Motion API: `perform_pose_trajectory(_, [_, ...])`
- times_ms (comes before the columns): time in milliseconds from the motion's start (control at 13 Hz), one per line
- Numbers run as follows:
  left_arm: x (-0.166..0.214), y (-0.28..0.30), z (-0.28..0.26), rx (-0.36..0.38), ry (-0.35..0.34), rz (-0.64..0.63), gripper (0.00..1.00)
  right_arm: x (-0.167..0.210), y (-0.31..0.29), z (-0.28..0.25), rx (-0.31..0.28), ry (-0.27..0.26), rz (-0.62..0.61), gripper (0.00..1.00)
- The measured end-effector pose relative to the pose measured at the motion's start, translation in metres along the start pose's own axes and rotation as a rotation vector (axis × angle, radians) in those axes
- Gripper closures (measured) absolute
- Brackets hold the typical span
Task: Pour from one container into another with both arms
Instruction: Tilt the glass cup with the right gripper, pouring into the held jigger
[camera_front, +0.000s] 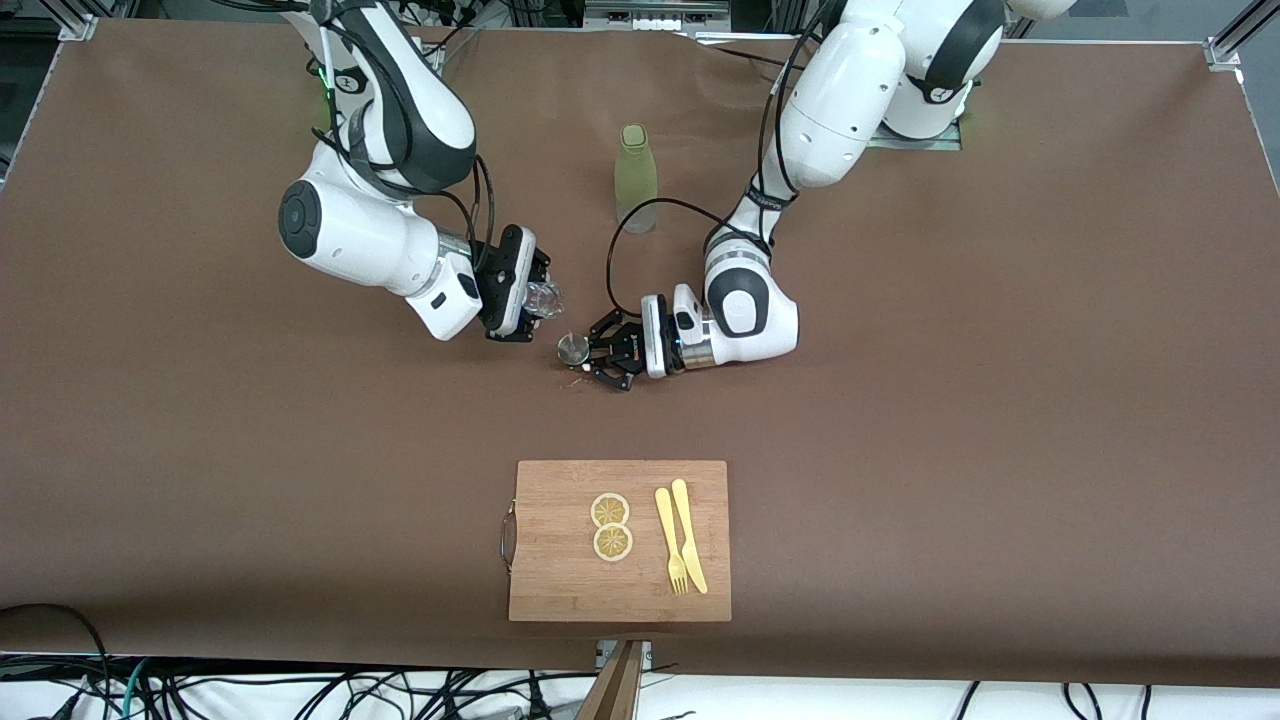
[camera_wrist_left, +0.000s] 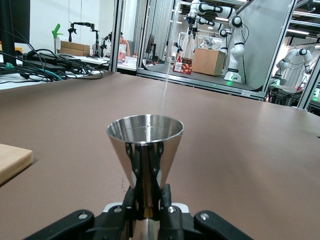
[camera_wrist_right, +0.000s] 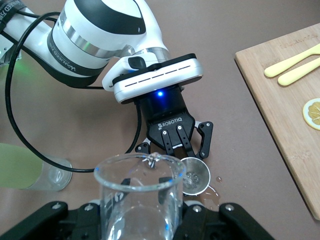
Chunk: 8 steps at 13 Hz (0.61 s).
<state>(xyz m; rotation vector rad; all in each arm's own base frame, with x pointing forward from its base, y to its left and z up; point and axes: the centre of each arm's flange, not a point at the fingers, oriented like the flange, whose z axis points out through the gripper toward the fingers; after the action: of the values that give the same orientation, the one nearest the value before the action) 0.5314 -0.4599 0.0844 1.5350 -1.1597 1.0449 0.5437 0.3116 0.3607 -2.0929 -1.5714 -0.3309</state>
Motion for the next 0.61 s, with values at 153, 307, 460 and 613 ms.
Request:
perform_pose_trajectory(153, [0.0, 0.0, 0.0, 0.0, 0.0, 0.0, 0.79, -0.0003, 0.0005, 0.001, -0.002, -0.002, 0.002, 0.73])
perform_pose_trajectory(307, [0.0001, 0.0, 0.0, 0.0, 0.0, 0.0, 0.79, -0.0003, 0.0005, 0.0014, -0.002, -0.002, 0.003, 0.73])
perform_pose_trajectory(460, [0.0001, 0.0, 0.0001, 0.0, 0.0, 0.0, 0.79, -0.0002, 0.0008, 0.0011, -0.005, -0.001, 0.003, 0.73])
perform_pose_trajectory(613, [0.0001, 0.0, 0.0001, 0.0, 0.0, 0.0, 0.79, 0.0012, 0.0043, -0.0025, -0.036, 0.012, 0.004, 0.73])
